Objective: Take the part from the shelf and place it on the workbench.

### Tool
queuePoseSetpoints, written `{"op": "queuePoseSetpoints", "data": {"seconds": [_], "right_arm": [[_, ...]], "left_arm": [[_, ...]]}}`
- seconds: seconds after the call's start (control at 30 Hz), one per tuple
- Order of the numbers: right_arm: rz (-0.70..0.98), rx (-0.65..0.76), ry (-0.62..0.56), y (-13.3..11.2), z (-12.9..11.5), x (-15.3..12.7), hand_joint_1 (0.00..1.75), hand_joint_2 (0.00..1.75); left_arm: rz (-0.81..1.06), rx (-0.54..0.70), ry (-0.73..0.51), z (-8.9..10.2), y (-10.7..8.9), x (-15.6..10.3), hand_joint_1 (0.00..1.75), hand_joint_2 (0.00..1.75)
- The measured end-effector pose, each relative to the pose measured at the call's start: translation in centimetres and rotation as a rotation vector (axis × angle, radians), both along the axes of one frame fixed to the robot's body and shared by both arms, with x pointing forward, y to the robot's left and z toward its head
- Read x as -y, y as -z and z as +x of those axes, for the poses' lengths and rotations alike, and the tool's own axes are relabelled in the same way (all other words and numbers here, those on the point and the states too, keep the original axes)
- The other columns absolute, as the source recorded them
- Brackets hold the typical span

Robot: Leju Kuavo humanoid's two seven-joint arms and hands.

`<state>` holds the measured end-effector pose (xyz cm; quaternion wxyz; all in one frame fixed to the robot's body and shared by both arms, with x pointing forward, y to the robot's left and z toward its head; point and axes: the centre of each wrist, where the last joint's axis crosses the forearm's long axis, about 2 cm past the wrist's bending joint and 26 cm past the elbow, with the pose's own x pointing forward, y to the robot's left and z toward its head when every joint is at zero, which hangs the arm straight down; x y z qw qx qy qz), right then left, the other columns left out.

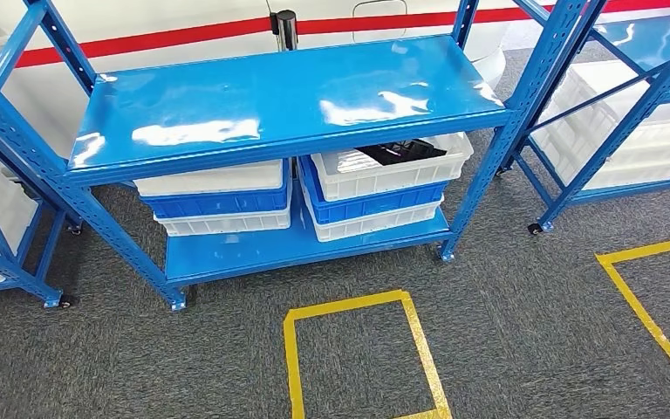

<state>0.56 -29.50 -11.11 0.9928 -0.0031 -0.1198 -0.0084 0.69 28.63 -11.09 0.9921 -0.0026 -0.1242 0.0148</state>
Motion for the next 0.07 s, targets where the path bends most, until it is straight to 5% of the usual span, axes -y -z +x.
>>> {"op": "queuePoseSetpoints", "data": {"seconds": [0.07], "right_arm": [[0.000,0.000,0.000,0.00,0.00,0.01,0.00,0.00]], "left_arm": [[0.000,0.000,0.000,-0.01,0.00,0.00,0.00,0.00]]}}
